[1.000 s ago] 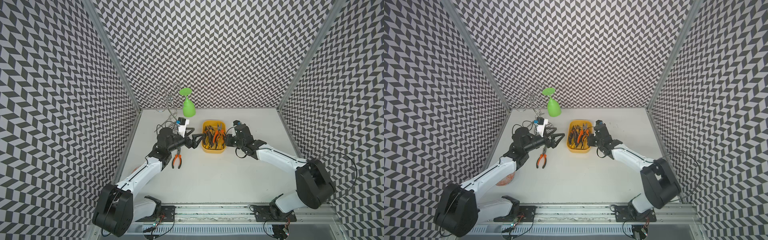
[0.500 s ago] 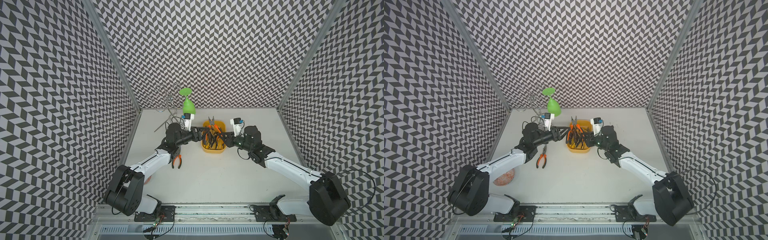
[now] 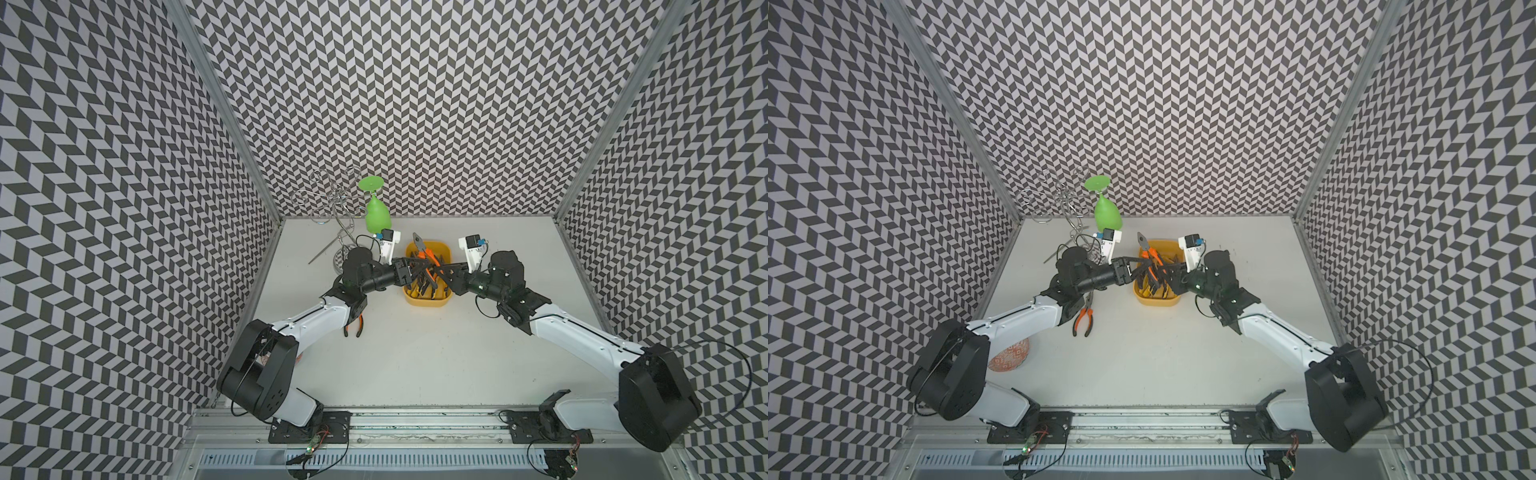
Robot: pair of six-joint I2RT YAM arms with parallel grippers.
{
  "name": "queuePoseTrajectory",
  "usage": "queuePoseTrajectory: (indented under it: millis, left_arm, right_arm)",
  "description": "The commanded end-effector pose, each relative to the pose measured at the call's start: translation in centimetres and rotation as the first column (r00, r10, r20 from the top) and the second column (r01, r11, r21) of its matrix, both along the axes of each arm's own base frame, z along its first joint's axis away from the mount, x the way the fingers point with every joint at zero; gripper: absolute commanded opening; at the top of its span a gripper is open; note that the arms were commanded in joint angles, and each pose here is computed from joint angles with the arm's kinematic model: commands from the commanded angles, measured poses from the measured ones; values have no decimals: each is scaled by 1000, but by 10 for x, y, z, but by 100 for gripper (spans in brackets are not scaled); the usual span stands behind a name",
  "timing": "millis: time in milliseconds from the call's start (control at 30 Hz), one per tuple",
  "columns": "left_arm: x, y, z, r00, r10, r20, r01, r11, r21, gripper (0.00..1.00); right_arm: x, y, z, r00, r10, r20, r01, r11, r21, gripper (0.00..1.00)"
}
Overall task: Take the pliers out of the storage box
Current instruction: Place the pliers at the center of the board.
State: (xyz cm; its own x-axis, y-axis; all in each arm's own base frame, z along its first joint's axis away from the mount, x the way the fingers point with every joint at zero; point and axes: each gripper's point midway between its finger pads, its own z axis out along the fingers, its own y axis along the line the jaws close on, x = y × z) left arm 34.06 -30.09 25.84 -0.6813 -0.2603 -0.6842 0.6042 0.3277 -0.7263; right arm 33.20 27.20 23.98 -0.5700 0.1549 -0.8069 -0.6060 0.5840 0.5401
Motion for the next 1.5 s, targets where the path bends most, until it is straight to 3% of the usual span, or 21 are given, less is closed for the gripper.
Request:
queuePoseTrajectory:
  millis: [0, 367, 567, 633, 767, 933, 1033, 1167, 1267, 1467]
  left_arm:
    - [8, -2, 32, 996, 36, 83, -32, 998, -50, 49]
    - [11, -15, 48, 999, -26, 38, 33, 980, -198, 37]
    - [8, -16, 43, 999, -42, 29, 47, 981, -188, 2]
    - [5, -15, 39, 998, -47, 30, 52, 984, -168, 0]
    - [-4, -10, 21, 998, -54, 15, 55, 995, -79, 0]
    - [-32, 6, -10, 995, -88, 52, 81, 988, 135, 0]
    - [-48, 22, -40, 994, -103, 21, 94, 960, 265, 0]
    - [-68, 40, -84, 989, -107, -102, 137, 923, 360, 0]
    - [-81, 50, -113, 976, -86, -200, 160, 908, 387, 0]
    - [-92, 70, -160, 939, -35, -341, 185, 889, 419, 0]
  right_arm:
    - [-8, 6, 49, 988, 46, 149, -61, 993, 98, 0]
    - [-12, 11, 49, 991, 70, 111, -89, 981, 172, 0]
    - [-9, 4, 48, 993, 28, 117, -45, 988, 148, 0]
    - [-8, 1, 47, 992, 9, 126, -25, 992, 124, 12]
    - [-16, -3, 41, 979, 39, 198, -45, 999, 26, 62]
    - [-36, -3, 36, 941, 140, 307, -120, 989, -85, 90]
    - [-52, 4, 35, 909, 218, 355, -179, 974, -139, 94]
    - [-76, 21, 26, 848, 345, 402, -266, 934, -240, 95]
    - [-91, 30, 15, 817, 409, 407, -309, 906, -290, 95]
    - [-103, 39, 1, 803, 459, 381, -351, 880, -320, 96]
